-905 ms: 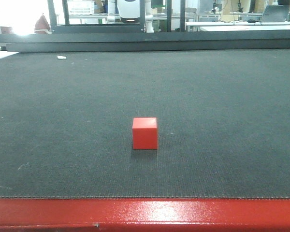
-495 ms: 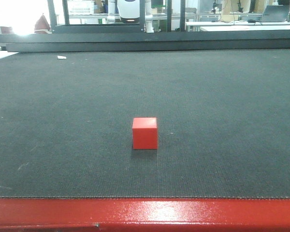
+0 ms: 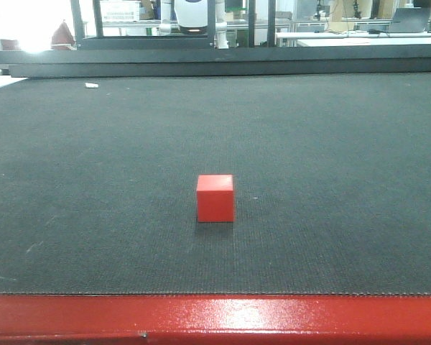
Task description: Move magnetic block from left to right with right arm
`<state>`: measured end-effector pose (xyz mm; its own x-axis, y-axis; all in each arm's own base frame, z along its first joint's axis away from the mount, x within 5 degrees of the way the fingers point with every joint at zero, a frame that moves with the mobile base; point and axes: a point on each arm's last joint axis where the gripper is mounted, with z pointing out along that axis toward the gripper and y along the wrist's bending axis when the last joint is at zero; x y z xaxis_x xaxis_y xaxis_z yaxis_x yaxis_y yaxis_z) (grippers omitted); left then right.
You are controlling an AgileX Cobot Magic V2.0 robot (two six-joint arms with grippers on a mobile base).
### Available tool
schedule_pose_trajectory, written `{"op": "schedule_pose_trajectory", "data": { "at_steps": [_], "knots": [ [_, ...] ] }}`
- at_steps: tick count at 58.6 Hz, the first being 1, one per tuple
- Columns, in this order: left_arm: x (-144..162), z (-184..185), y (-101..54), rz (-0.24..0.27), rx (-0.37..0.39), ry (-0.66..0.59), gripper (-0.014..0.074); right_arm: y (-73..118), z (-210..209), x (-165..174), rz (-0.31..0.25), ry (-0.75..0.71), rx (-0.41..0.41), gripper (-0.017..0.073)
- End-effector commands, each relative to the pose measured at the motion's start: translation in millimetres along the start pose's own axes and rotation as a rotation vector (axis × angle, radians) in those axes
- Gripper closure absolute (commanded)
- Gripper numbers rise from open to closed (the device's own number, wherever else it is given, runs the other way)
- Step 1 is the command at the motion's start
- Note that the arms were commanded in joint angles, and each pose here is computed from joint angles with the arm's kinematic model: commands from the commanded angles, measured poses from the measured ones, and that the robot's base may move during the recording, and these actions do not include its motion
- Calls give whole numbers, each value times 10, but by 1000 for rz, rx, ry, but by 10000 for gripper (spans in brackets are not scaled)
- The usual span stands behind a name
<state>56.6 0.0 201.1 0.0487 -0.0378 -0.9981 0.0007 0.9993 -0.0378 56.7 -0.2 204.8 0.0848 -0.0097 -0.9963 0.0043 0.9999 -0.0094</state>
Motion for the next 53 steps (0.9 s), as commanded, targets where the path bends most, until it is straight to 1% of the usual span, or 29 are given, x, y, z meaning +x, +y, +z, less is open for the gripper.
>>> {"op": "schedule_pose_trajectory", "data": {
  "at_steps": [1, 10, 17, 28, 38, 47, 51, 53],
  "knots": [
    [-54, -9, -2, -6, 4, -82, 711, -3, -24, -106, -3, -121, 5, 505],
    [-54, -9, -2, -6, 4, -82, 711, -3, -25, -128, -1, -128, 5, 505],
    [-54, -9, -2, -6, 4, -82, 711, -5, -27, -322, -1, -136, 4, 505],
    [-54, -9, -2, -6, 4, -82, 711, -6, 118, -557, -1, 39, 1, 505],
    [-54, -9, -2, -6, 4, -82, 711, -8, 387, -789, -1, 202, -1, 505],
    [-54, -9, -2, -6, 4, -82, 711, -8, 656, -836, 2, 391, -4, 505],
    [-54, -9, -2, -6, 4, -82, 711, -7, 771, -810, 22, 454, -1, 505],
    [-54, -9, -2, -6, 4, -82, 711, -7, 824, -797, 50, 482, 6, 505]
  ]
}}
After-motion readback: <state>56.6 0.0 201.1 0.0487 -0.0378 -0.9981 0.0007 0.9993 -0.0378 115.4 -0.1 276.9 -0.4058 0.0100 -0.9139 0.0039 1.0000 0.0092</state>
